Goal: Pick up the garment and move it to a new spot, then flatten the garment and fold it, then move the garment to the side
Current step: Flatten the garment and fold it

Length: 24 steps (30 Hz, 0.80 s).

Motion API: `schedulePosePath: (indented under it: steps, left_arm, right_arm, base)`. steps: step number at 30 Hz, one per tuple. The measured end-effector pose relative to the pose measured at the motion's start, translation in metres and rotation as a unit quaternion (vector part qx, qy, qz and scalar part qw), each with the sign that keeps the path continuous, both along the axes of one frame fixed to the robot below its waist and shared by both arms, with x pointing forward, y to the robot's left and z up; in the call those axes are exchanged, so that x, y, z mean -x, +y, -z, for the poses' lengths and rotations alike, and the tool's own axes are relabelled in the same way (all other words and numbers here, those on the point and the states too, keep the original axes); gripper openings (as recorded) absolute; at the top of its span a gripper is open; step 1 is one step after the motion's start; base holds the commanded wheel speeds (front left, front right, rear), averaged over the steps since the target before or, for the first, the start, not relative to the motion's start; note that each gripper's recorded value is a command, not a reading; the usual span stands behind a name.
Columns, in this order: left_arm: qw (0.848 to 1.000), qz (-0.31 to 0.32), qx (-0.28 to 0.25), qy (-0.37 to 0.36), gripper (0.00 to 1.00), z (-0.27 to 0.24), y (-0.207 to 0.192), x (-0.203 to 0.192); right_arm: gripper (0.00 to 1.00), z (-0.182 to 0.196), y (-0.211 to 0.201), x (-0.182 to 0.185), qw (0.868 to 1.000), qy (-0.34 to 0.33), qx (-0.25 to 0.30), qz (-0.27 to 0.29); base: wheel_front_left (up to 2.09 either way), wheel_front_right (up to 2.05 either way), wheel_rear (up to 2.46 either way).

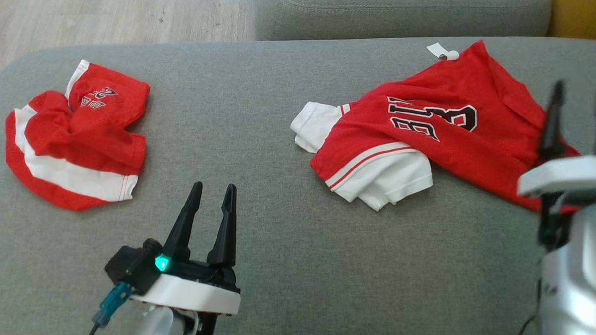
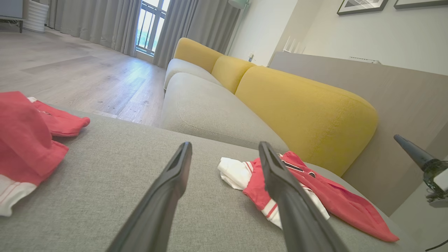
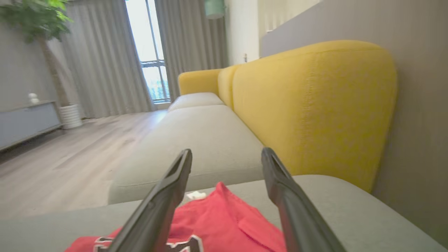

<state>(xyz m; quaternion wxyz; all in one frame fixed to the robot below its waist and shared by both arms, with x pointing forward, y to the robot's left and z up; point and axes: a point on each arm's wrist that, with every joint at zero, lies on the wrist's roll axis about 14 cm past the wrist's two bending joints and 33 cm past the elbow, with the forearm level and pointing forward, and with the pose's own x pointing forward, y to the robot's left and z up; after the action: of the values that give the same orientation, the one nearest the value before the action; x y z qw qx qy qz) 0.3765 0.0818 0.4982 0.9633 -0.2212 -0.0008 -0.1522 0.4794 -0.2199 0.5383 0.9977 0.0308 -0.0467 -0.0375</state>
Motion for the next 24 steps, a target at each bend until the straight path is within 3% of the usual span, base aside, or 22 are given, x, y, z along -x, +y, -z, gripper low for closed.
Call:
schedulePosePath:
  steps: [9,15,24]
  left_arm:
    - [1.0,-0.005,-0.004,-0.006,1.0,-0.004,0.003,0.001]
    - [1.0,-0.01,-0.008,-0.008,1.0,-0.004,0.007,0.003]
    - [1.0,-0.016,-0.009,-0.003,1.0,-0.001,0.011,0.003]
  right_arm:
    - [1.0,0.022,0.076,0.056,0.993,0.003,-0.01,-0.12]
    - [1.0,0.049,0.097,0.078,0.988,0.042,-0.015,-0.151]
    - [1.0,0.051,0.102,0.076,0.986,0.04,-0.015,-0.159]
  base:
    - [0.0,0.0,0.0]
    - [0.0,0.0,0.0]
    - [0.0,0.0,0.0]
